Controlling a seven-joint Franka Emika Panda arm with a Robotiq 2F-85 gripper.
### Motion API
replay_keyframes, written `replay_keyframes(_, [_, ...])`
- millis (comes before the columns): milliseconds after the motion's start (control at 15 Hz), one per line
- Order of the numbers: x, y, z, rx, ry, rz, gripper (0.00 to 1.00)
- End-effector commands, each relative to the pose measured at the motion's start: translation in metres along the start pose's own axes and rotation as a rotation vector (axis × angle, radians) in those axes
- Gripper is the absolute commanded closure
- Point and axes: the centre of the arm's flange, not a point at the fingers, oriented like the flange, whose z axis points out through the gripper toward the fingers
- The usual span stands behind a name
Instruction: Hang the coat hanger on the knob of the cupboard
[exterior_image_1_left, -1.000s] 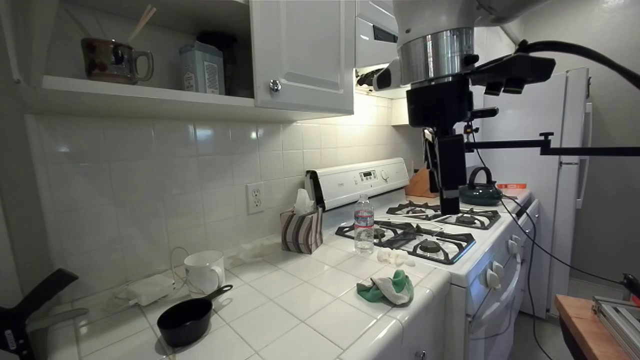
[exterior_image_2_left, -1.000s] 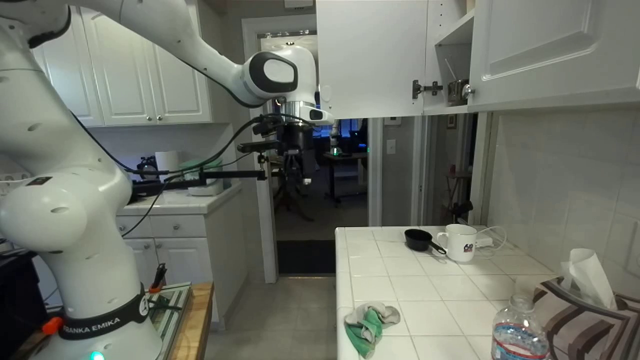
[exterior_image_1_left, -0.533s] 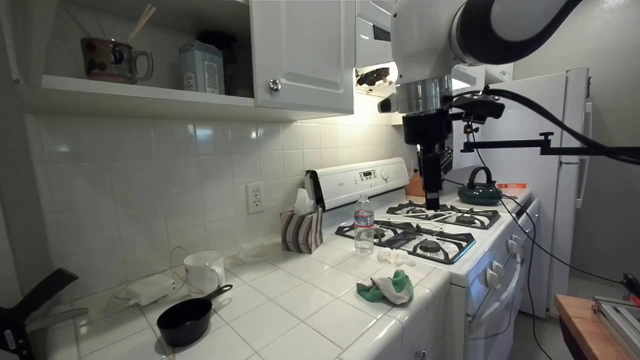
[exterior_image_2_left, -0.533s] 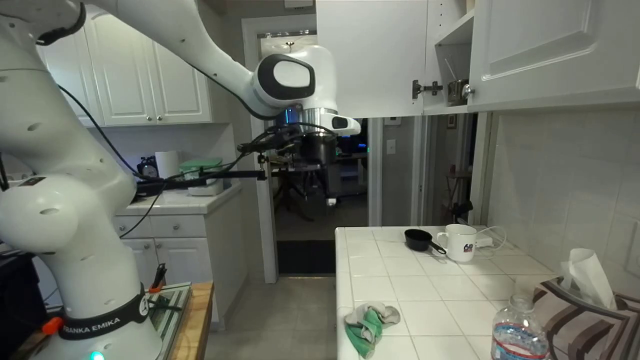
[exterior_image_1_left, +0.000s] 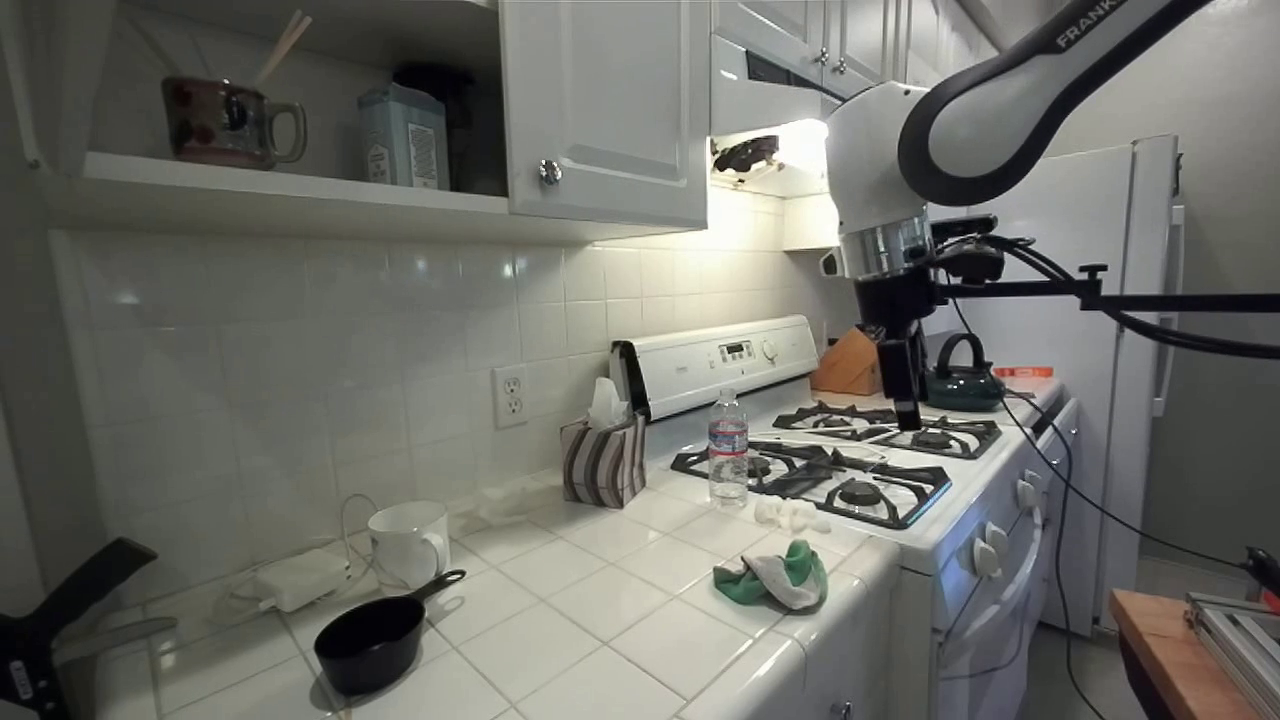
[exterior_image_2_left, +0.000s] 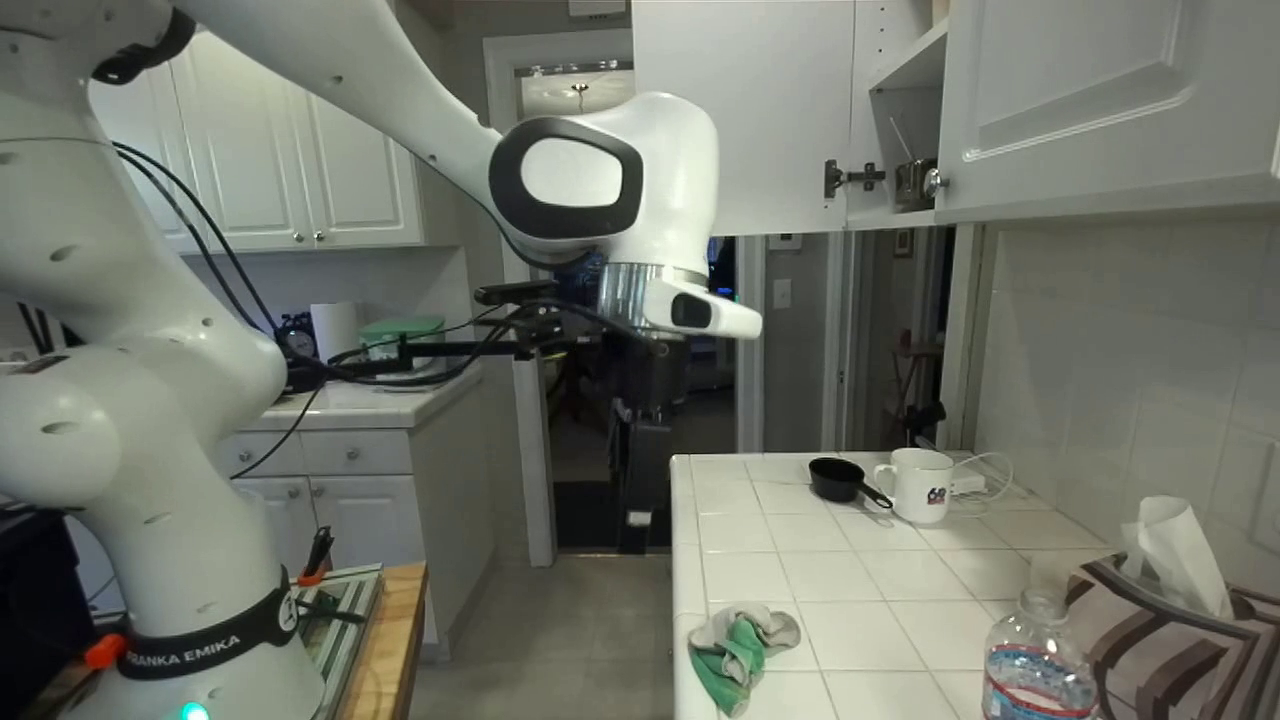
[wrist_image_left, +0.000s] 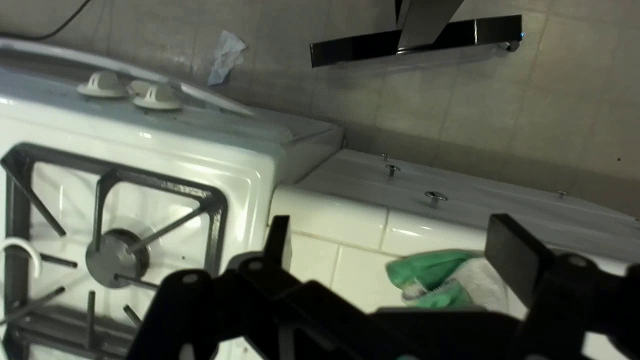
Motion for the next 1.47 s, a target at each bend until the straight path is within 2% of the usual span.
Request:
replay_keyframes(0, [-0.018, 0.049, 0.037, 0.077, -0.039, 0.183, 0.00])
replay_keyframes(200, [-0.030, 0.088, 0.058, 0.144, -0.085, 0.323, 0.00])
replay_keyframes(267, [-0.028, 0.076, 0.046, 0.096, -0.077, 0.241, 0.00])
replay_keyframes(400, [-0.034, 0.092, 0.054, 0.121, -0.092, 0.291, 0.00])
replay_keyframes(667, [-0.034, 0.090, 0.056, 0.113, -0.079, 0.309, 0.00])
replay_keyframes(933, [-0.014, 0.133, 0.073, 0.077, -0.033, 0.493, 0.00])
replay_keyframes(1133, [-0.008, 0.174, 0.090, 0.081, -0.030, 0.646, 0.00])
replay_keyframes(1400, [-0.002, 0.215, 0.111, 0.073, -0.026, 0.790, 0.00])
